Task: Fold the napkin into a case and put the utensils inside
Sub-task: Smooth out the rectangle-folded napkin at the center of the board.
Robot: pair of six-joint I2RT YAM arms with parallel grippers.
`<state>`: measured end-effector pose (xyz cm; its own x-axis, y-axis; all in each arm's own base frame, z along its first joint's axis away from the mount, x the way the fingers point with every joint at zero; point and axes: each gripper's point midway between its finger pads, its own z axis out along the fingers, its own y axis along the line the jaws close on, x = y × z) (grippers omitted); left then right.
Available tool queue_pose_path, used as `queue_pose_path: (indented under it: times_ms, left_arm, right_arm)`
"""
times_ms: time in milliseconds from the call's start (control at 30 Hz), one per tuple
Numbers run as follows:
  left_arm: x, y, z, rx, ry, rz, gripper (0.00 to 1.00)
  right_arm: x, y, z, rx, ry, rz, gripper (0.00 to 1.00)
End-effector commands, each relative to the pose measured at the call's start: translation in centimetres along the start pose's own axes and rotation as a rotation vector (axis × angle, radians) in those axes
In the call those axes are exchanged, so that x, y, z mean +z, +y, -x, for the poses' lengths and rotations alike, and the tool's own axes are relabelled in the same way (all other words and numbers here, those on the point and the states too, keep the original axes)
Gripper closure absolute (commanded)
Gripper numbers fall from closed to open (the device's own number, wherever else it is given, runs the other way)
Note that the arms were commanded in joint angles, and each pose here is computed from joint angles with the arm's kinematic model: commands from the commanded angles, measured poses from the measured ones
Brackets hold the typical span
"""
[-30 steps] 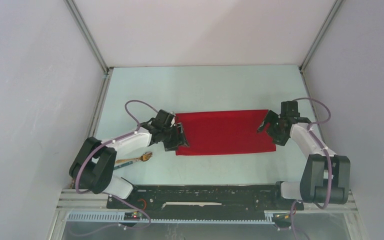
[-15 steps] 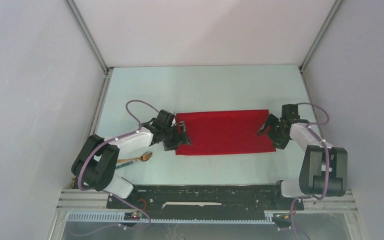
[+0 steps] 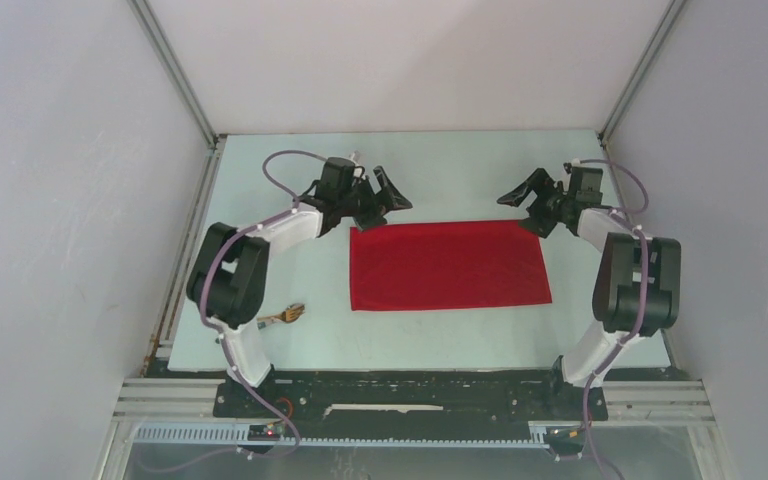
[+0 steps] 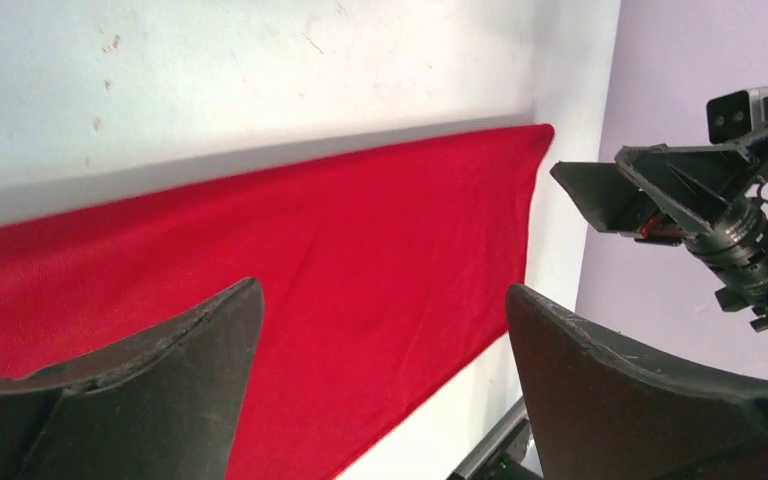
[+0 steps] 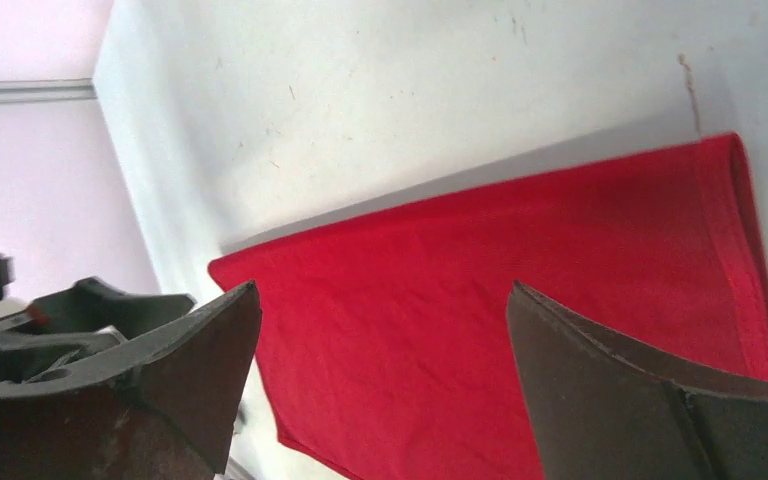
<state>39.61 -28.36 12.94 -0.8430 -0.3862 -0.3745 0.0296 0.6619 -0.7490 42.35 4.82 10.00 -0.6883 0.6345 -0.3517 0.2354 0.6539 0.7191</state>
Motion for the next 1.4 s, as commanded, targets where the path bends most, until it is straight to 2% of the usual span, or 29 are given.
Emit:
queue_pose_path:
  times_ms: [0,367,933,1200,1367]
  left_arm:
    - [1.7,-1.5,2.4,-0.041,-0.029,-0.083,0.03]
    - [3.6,4.5,1.9,-0.142,-0.028,-0.007,0.03]
    - [2.8,11.5,3.2,-0.184,-0.075,0.151,0.03]
    - [1.7,11.8,4.0,-0.138,-0.084,0.219,0.03]
    - [-1.3,7.8,5.5,-0.134,-0.107,0.182,0.02]
  right_arm:
    - [0.8,3.1,2.9,0.018,-0.025,0.183,0.0]
    - [2.8,-0.7,3.3,0.135,0.029,0.21,0.0]
    - [3.7,-6.0,4.7,0.224,-0.011,0.145,0.0]
    - [3.4,-7.0,5.3,0.173,0.012,0.075,0.0]
    - [1.8,-7.1,6.4,0.042,0.075,-0.057,0.0]
